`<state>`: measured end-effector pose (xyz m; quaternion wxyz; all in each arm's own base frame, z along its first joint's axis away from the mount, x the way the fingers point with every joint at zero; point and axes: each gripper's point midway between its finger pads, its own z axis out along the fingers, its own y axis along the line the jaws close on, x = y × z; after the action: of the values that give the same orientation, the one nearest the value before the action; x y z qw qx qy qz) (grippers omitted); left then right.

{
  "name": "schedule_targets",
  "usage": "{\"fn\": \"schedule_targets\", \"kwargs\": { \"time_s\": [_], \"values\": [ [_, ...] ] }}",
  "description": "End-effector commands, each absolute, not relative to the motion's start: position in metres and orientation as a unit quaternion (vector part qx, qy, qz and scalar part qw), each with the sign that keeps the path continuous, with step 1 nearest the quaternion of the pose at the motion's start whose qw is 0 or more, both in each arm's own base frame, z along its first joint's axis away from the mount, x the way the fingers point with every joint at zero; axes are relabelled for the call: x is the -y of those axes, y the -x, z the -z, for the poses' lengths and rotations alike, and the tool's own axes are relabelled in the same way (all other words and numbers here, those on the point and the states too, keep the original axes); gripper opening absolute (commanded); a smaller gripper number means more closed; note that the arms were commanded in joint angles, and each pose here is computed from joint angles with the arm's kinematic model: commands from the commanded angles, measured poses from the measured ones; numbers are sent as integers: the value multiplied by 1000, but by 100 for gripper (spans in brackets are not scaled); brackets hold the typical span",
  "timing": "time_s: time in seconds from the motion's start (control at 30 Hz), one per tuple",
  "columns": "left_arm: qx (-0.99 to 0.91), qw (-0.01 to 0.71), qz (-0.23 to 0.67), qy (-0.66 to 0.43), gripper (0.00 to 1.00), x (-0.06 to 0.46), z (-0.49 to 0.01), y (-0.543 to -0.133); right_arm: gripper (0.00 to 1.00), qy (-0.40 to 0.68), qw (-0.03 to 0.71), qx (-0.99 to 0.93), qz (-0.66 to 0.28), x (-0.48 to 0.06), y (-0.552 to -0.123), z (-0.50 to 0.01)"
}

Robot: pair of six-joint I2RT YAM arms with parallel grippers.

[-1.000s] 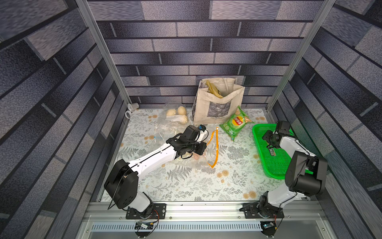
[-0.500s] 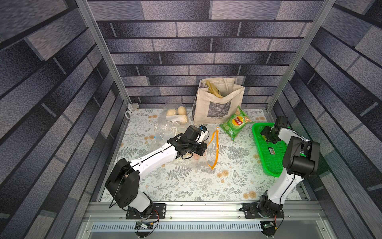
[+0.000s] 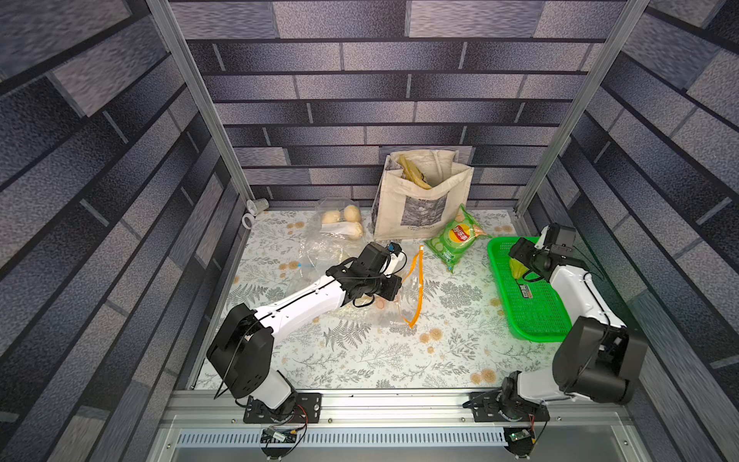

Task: Open the zip-top bag and take out the pear
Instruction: Place the pear in the basket.

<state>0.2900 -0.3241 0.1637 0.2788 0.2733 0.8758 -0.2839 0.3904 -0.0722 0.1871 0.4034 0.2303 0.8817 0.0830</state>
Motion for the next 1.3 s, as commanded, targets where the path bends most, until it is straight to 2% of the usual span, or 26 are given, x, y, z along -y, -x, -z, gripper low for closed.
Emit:
{"fn": "schedule_targets", "kwargs": {
  "time_s": [0.0,0.13,0.2,0.5,0.8,0.97,1.0,1.2,1.27],
  "values": [
    [-867,282,290,-291,8,333,-171,-291,77,-141,379,-898,-173,8,-365,-183],
    [-865,282,293,-293,8,337,-173,-292,75,-56,359,-889,-278,-59,-335,-182],
    [-864,285,294,-293,8,337,-176,-292,71,-24,341,-885,-315,-83,-320,-177],
    [-864,286,293,-293,8,340,-178,-288,59,62,261,-857,-441,-160,-274,-151],
    [-864,291,283,-298,8,340,-182,-285,61,88,221,-857,-457,-220,-285,-132],
    [-866,302,278,-285,8,338,-186,-290,59,47,205,-863,-459,-240,-300,-116],
    [-866,305,276,-283,8,338,-187,-292,60,33,199,-867,-455,-243,-302,-109],
    [-858,316,286,-285,7,343,-196,-294,80,3,164,-877,-453,-266,-302,-88],
    [-857,317,288,-287,7,344,-197,-294,83,0,163,-878,-450,-271,-301,-86]
  ]
}}
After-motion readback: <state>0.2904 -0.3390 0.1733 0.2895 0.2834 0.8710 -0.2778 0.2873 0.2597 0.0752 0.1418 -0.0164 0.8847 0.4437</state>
